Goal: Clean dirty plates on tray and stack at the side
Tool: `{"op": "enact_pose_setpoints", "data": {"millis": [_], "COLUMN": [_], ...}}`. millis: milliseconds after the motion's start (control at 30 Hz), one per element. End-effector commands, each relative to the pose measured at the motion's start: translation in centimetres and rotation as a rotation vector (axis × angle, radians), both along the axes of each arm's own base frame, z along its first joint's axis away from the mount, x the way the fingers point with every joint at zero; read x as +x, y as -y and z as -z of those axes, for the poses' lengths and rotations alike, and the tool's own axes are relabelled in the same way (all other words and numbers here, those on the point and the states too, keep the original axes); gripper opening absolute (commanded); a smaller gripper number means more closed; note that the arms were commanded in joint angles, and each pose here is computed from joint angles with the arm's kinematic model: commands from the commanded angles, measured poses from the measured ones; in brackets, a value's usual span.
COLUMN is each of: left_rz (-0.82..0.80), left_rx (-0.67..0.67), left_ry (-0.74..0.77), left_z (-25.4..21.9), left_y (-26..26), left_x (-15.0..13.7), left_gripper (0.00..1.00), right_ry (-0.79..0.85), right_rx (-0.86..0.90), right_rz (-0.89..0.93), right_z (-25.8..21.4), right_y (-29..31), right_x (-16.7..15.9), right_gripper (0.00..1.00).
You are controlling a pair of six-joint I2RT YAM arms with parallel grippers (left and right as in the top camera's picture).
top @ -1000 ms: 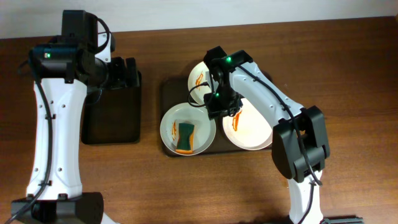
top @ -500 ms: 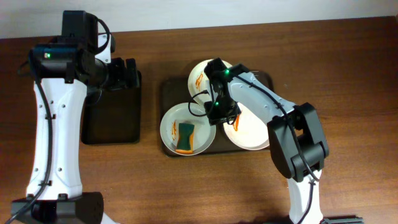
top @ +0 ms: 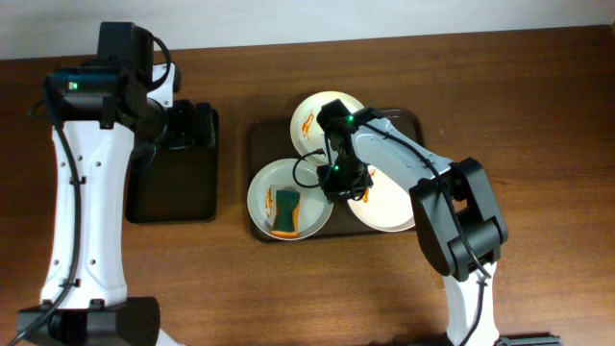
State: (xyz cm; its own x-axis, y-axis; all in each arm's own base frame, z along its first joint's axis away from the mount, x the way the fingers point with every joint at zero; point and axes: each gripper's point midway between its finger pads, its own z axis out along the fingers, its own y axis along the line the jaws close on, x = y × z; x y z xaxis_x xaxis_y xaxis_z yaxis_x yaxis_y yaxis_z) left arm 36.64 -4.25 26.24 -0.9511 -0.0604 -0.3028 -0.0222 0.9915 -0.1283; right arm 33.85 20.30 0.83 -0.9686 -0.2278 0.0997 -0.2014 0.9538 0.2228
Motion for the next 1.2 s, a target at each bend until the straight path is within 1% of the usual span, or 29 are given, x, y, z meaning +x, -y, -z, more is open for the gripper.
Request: {"op": "enact_pose_setpoints", "data": {"millis": [0,33,67,133,167,233,300,367,433,567,633,733,867,967,1033,1067,1100,1133,1167], "left_rz": [0.137,0.137,0.136,0.137,0.160,0.216,0.217,0.258,0.275,0.294,0.297,0.299,0.326,0.299,0.324,0.344,0.338,0.298,0.228], "left_rx": [-0.077,-0.082,-0.082,-0.093,-0.104,-0.118,-0.118,-0.111,-0.108,-0.181,-0.183,-0.193,-0.318,-0.331,-0.323,-0.316,-0.283,-0.245,-0.187], "left_ry": [-0.052,-0.067,-0.084,-0.139,-0.156,-0.167,-0.169,-0.157,-0.148,-0.138,-0.129,-0.147,-0.156,-0.191,-0.204,-0.197,-0.181,-0.176,-0.165], "left_z": [1.4,1.9,2.5,4.0,4.5,5.0,5.1,5.1,5.2,4.9,5.3,7.3,10.1,12.8,13.6,13.9,14.2,14.5,14.9], "left_y": [1.9,2.0,2.0,2.1,2.4,2.9,2.9,2.9,3.0,4.3,4.5,4.8,7.0,7.8,8.6,9.2,9.6,9.5,9.2], "left_x": [-0.9,-1.1,-1.2,-2.0,-2.4,-2.8,-2.8,-2.7,-2.6,-2.5,-2.2,-2.2,-2.4,-3.0,-3.6,-3.6,-3.1,-2.7,-2.1], "left_gripper": [1.00,1.00,1.00,1.00,1.00,1.00,1.00,1.00,1.00,1.00,1.00,1.00,1.00,0.96,0.95,0.92,0.86,0.80,0.77], "right_ry": [-0.032,-0.032,-0.032,-0.032,-0.031,-0.025,-0.021,-0.023,-0.025,-0.002,0.008,0.029,0.038,0.046,0.044,0.043,0.047,0.048,0.048], "right_rx": [-0.001,-0.001,-0.001,-0.001,-0.001,0.002,0.004,0.003,-0.001,0.009,0.014,0.030,0.035,0.032,0.033,0.034,0.037,0.038,0.038], "right_rz": [-0.001,-0.001,-0.001,-0.001,-0.001,-0.001,0.000,0.005,0.041,0.089,0.135,0.158,0.158,0.205,0.254,0.285,0.287,0.287,0.287], "right_z": [0.6,0.6,0.6,0.6,0.6,0.7,0.7,0.7,0.7,0.7,0.7,0.7,0.7,0.7,0.7,0.7,0.6,0.6,0.6], "right_y": [-0.2,-0.2,-0.2,-0.2,-0.2,-0.3,-0.3,-0.3,-0.4,-0.8,-1.0,-1.4,-1.5,-1.5,-1.6,-1.7,-1.7,-1.8,-1.7], "right_x": [-1.0,-1.0,-1.0,-1.0,-1.0,-0.8,-0.7,-0.7,-0.6,0.2,0.7,1.4,1.6,2.0,2.3,2.4,2.6,2.6,2.6], "right_gripper": [0.24,0.23,0.17,0.11,0.04,0.05,0.04,0.04,0.05,0.04,0.04,0.04,0.04,0.04,0.04,0.04,0.04,0.04,0.04]}}
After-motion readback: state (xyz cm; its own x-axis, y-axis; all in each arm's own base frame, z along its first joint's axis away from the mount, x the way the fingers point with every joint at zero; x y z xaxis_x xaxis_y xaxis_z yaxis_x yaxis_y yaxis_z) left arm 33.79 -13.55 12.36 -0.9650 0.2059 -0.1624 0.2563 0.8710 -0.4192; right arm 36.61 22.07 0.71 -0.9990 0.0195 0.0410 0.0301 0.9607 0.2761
